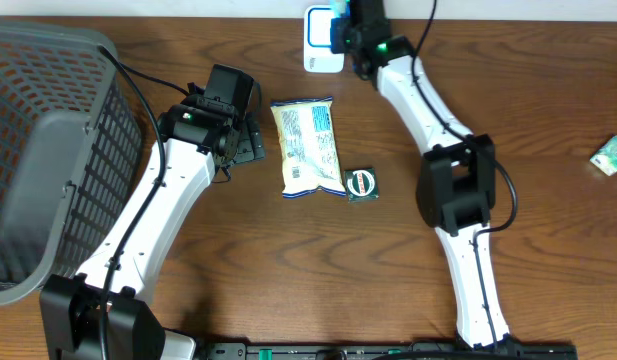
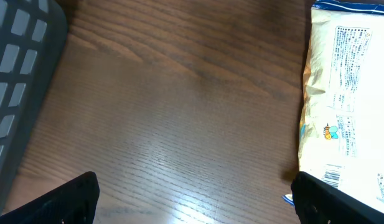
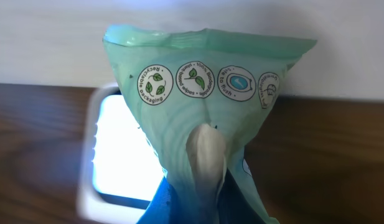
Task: Scan the item barcode
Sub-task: 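Carry the wipes pack to the table's right edge and release it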
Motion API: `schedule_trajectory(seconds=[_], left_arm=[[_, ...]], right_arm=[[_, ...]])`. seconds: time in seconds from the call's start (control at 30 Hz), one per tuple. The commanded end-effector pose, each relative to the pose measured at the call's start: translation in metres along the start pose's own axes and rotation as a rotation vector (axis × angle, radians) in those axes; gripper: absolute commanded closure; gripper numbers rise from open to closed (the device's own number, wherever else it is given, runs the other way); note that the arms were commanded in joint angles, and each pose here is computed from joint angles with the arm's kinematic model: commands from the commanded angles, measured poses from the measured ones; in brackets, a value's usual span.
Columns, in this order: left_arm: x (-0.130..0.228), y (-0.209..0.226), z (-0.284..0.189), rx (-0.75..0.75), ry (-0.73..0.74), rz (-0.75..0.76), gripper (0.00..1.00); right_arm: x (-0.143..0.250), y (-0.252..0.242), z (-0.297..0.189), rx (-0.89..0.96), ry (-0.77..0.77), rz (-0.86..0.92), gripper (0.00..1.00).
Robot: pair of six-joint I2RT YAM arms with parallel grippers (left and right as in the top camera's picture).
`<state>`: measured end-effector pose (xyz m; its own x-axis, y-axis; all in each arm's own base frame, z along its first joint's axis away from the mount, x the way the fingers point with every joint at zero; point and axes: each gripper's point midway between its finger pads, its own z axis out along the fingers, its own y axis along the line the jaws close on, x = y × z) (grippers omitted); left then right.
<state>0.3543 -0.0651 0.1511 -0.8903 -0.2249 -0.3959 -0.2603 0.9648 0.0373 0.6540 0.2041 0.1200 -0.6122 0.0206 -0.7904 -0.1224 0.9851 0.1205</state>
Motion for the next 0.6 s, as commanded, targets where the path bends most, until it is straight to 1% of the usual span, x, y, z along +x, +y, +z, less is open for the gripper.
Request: schedule_trajectory(seconds=[0.0,0.17,0.27,0.37,0.47,0.57], left_arm=[[-0.003,0.003,-0.004,-0.011,-0.015,0.002,0.02],[-0.003,0.003,-0.004,-0.011,-0.015,0.002,0.02],[-0.003,0.003,-0.004,-0.011,-0.015,0.002,0.02],[-0.003,0.003,-0.004,-0.011,-0.015,0.002,0.02],[-0.003,0.003,-0.004,-0.011,-0.015,0.002,0.02],[-0.003,0.003,-0.004,-0.011,-0.015,0.002,0.02]], right_arm=[[-0.072,-0.047,-0.057,0.078,-0.121,0.070,0.99],[-0.082,-0.124,-0.100,0.196,-0.067,0.132,0.99],[-0.073,-0.185,-0.127,0.348,-0.009,0.175,0.99],[-0.048,-0.246,-0.150,0.524,0.084,0.208,0.99],[-0.012,-0.298,-0.173,0.658,0.215,0.242,0.99],[0.019,-0.340,-0.192,0.722,0.319,0.297,0.99]])
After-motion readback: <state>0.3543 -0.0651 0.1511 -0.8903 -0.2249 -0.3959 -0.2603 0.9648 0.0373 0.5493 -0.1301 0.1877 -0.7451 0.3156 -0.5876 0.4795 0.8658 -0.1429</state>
